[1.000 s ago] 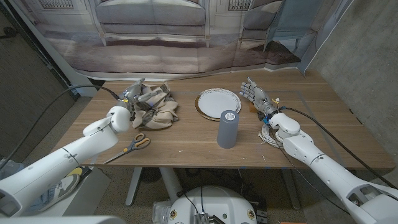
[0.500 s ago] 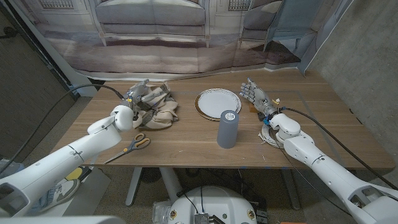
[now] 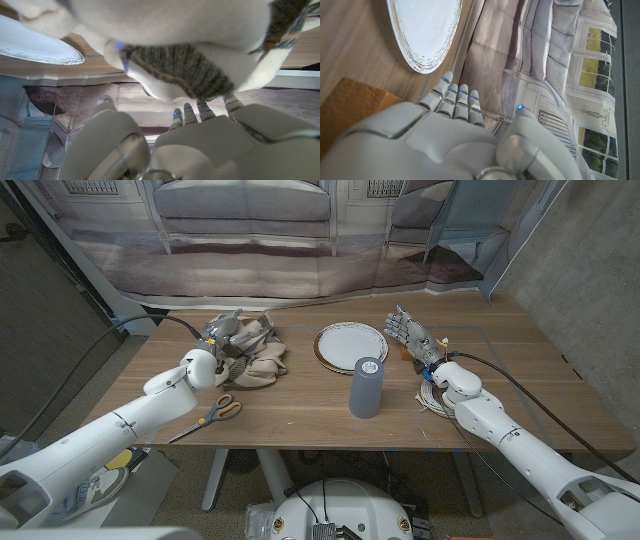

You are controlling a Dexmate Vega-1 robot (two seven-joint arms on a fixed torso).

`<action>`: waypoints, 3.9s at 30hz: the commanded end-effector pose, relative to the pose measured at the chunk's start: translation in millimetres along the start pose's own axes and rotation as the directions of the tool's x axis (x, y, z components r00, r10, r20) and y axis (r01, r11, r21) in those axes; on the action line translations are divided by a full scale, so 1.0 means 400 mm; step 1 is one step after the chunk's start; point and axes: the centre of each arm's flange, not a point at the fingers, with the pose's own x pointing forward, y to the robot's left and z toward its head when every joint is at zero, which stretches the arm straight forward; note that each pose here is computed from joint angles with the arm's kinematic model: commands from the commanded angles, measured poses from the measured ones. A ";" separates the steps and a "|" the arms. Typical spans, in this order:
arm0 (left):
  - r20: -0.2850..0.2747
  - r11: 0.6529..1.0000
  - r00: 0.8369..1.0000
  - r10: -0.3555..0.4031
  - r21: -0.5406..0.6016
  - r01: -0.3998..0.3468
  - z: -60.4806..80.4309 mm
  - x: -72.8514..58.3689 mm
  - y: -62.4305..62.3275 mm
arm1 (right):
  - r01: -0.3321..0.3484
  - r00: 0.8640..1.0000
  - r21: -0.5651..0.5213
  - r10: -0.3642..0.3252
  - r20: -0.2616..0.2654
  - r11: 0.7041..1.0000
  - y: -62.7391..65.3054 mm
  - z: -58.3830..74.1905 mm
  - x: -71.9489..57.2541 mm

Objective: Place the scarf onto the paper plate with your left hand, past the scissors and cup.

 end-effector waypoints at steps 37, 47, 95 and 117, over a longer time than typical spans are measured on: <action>-0.023 0.995 0.999 -0.044 0.094 0.046 0.015 0.047 -0.074 | 0.027 1.000 0.003 -0.027 0.007 1.000 -0.010 -0.003 -0.004; -0.026 0.982 0.999 -0.047 0.181 0.050 0.038 0.041 -0.099 | 0.029 1.000 0.010 -0.029 0.003 1.000 -0.012 -0.008 -0.005; -0.101 0.974 0.989 -0.111 0.187 0.128 0.035 0.060 -0.153 | 0.012 1.000 0.022 -0.012 -0.007 1.000 -0.013 -0.009 0.022; -0.175 0.978 0.984 -0.023 0.199 0.058 0.020 0.040 -0.147 | -0.006 1.000 0.016 0.006 -0.001 1.000 0.007 -0.002 0.032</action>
